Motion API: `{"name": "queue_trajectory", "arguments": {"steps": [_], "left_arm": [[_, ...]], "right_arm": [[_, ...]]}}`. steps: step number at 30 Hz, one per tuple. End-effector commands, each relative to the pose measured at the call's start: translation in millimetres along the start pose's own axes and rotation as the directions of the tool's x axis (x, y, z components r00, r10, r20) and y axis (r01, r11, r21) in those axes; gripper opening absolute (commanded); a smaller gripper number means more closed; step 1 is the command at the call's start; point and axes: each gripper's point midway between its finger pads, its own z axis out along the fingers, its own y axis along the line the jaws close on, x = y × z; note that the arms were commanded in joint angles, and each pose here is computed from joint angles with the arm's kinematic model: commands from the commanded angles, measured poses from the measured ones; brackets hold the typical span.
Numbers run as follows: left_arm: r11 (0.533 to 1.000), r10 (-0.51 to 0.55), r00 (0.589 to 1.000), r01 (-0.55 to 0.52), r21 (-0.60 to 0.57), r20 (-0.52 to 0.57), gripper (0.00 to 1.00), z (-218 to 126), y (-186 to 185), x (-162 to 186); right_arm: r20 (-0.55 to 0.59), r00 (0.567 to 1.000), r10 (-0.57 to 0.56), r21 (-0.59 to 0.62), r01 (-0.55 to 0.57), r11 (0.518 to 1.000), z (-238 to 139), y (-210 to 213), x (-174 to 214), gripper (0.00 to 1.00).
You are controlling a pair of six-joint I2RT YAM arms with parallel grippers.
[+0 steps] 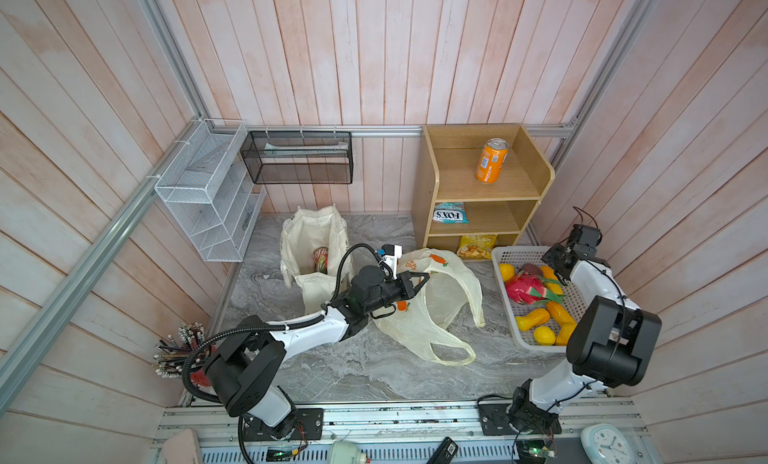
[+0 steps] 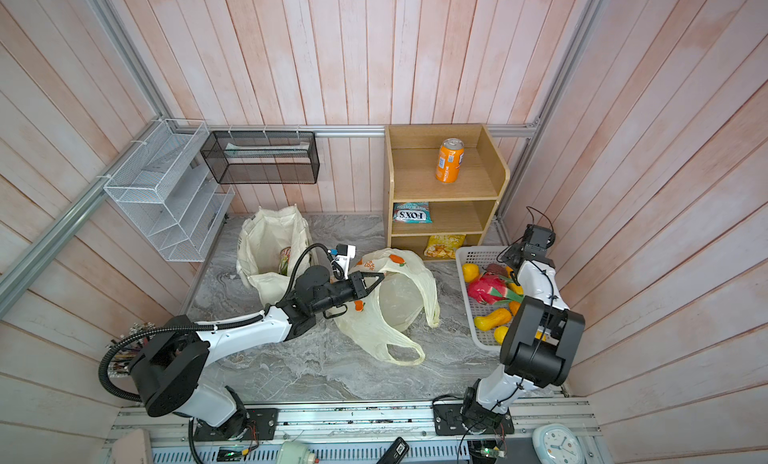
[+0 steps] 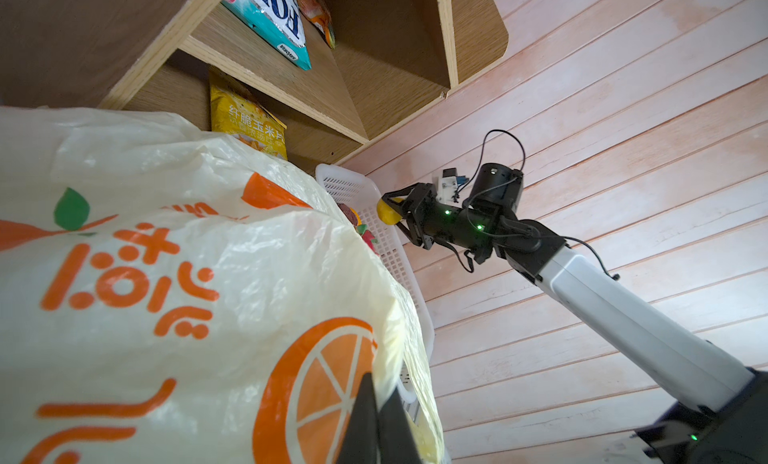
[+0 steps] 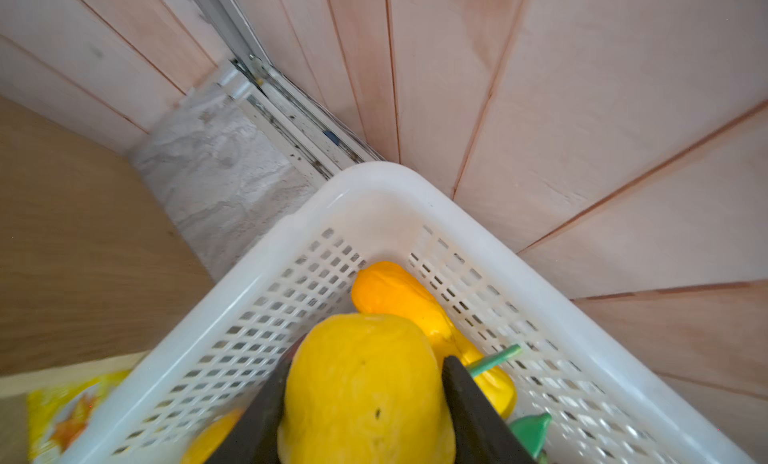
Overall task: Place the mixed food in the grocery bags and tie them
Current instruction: 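Lower the right gripper onto the yellow pear and close on it, then carry the yellow pear with the right gripper into the plastic bag opening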
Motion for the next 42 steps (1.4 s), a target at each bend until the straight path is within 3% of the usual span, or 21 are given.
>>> {"name": "queue_trajectory", "arguments": {"steps": [1, 7, 15, 21, 24, 27, 30, 42], "left_arm": [[1.0, -0.012, 1.0, 0.012, -0.017, -0.004, 0.0, 0, 3, -1], [0.999, -0.021, 0.999, 0.02, -0.037, -0.024, 0.0, 3, 4, 0], [0.996, -0.011, 0.999, 0.008, -0.094, -0.034, 0.0, 5, 5, -4], [0.993, -0.01, 0.999, 0.005, -0.118, -0.044, 0.0, 10, 2, -8], [0.993, -0.007, 0.999, 0.001, -0.121, -0.049, 0.0, 13, -3, -9], [0.992, 0.003, 0.998, -0.011, -0.127, -0.065, 0.0, 18, -9, -8], [0.991, 0.009, 0.997, -0.019, -0.131, -0.082, 0.0, 23, -14, -4], [0.995, 0.016, 0.987, -0.031, -0.09, -0.161, 0.0, 29, -43, 19]], "right_arm": [[0.01, 0.999, 0.044, -0.134, -0.043, 0.99, -27, 29, 5, 0.43], [-0.006, 1.0, -0.006, -0.408, 0.003, 0.913, -105, 101, 38, 0.43], [-0.007, 0.991, -0.137, -0.752, 0.085, 0.654, -236, 152, 96, 0.43], [-0.068, 0.947, -0.314, -0.882, 0.09, 0.462, -292, 155, 177, 0.43], [-0.087, 0.93, -0.356, -0.906, 0.075, 0.416, -304, 149, 208, 0.43], [-0.113, 0.919, -0.378, -0.921, 0.046, 0.387, -305, 144, 233, 0.43], [-0.134, 0.909, -0.394, -0.92, 0.034, 0.39, -294, 142, 252, 0.43], [-0.03, 0.901, -0.433, -0.85, 0.205, 0.485, -232, 143, 261, 0.43]]}}
